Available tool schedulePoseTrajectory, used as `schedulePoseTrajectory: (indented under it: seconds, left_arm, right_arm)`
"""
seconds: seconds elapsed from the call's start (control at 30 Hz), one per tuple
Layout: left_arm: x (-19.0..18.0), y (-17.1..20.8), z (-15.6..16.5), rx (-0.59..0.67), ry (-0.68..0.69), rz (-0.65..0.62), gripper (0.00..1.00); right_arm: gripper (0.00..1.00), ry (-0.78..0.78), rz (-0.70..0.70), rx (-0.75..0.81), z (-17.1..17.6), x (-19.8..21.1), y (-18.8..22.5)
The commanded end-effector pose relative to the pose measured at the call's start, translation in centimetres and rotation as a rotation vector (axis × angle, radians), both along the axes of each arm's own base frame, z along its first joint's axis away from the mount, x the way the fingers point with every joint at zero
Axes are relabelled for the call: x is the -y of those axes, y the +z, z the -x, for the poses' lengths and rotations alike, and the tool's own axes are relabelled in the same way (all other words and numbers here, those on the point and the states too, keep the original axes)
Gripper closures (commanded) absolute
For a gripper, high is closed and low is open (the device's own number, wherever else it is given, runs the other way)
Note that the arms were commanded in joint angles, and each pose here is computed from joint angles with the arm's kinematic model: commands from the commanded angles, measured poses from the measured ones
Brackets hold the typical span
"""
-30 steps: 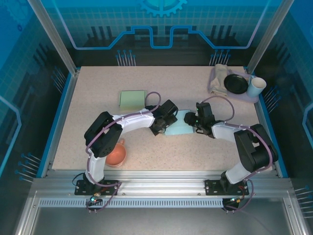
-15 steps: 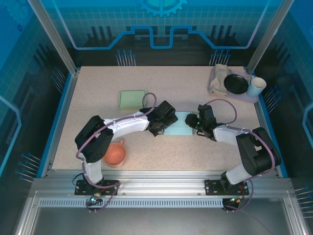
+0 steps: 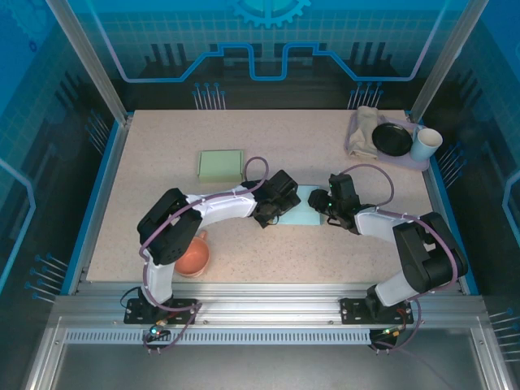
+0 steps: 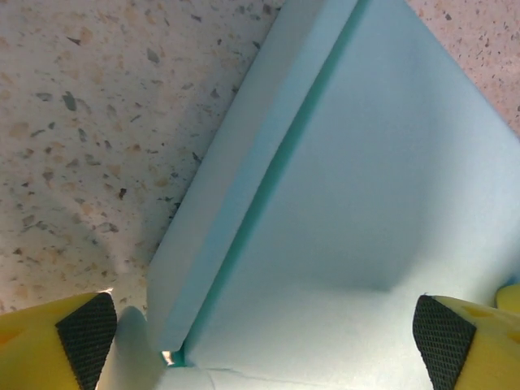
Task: Fold the paper box
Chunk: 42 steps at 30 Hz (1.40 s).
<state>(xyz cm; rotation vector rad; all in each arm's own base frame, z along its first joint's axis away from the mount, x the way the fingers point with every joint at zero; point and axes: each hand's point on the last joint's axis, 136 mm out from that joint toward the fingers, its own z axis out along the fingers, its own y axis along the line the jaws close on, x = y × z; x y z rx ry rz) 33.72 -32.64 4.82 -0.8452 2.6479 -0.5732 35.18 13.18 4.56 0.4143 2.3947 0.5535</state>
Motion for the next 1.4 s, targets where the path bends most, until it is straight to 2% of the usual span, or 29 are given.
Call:
schedulePoseTrajectory:
  seconds: [0.0,0.27,0.5,0.8,1.37]
  left_arm:
    - [1.2,0.9,-0.2,0.007,-0.007,0.025,0.06]
    - [1.0,1.0,-0.2,0.007,0.000,0.008,0.13]
    - [-0.2,0.7,-0.2,0.015,0.016,-0.048,0.14]
    - [-0.1,0.3,-0.3,0.014,0.025,-0.042,0.20]
    - [-1.2,-1.4,-0.3,-0.022,0.066,-0.078,0.22]
  right_arm:
    - [0.63,-0.006,0.078,-0.140,3.1,1.7,-3.3]
    - [0.63,-0.009,0.084,-0.141,3.1,1.8,-3.4]
    - [0.63,-0.011,0.093,-0.140,3.1,1.9,-3.4]
    - [0.63,-0.009,0.094,-0.146,3.1,1.9,-3.6]
    - [0.61,-0.016,0.057,-0.155,3.7,1.6,-3.6]
